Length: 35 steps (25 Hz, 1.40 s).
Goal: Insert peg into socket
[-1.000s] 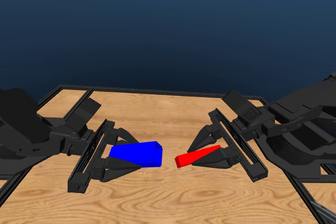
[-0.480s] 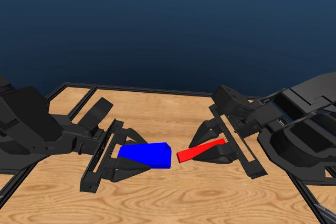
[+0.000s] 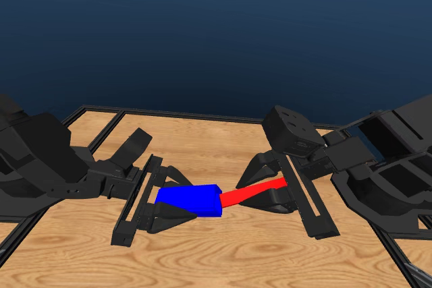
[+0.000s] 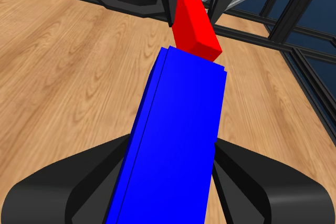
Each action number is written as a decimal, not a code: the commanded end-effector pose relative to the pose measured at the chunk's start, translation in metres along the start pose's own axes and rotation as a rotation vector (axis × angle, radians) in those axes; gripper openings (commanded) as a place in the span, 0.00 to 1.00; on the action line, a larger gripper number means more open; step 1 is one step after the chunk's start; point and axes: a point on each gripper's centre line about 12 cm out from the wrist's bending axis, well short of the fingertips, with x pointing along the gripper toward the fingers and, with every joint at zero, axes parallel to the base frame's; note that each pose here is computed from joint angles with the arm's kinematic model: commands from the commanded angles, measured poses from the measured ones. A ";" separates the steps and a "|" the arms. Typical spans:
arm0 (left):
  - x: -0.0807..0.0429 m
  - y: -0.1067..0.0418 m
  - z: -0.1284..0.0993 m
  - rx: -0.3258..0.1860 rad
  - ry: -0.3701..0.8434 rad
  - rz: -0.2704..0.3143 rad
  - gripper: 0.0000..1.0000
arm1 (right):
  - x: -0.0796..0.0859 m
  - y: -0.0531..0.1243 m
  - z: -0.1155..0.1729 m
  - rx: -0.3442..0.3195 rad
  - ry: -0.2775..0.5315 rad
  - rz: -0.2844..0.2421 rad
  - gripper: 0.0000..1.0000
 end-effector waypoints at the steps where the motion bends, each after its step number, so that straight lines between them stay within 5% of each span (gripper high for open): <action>1: 0.003 -0.003 0.011 -0.012 -0.058 0.001 0.00 | -0.012 0.006 0.020 0.007 -0.036 -0.012 0.00; 7: 0.006 -0.009 0.013 0.019 -0.044 -0.029 0.00 | 0.007 0.000 0.012 0.026 -0.011 -0.016 0.00; 18: 0.001 -0.003 0.008 -0.013 -0.046 -0.010 0.00 | 0.005 -0.011 0.005 0.062 0.002 -0.034 0.00; 30: 0.028 -0.006 0.014 -0.047 0.077 -0.009 0.00 | 0.032 -0.005 0.024 0.018 0.001 -0.016 0.00; 34: 0.024 -0.008 0.009 -0.039 0.081 -0.021 0.00 | 0.040 -0.003 0.034 0.016 0.000 -0.009 0.00; 35: 0.029 -0.008 0.013 -0.053 0.082 -0.018 0.00 | 0.040 -0.003 0.034 0.024 0.000 -0.007 1.00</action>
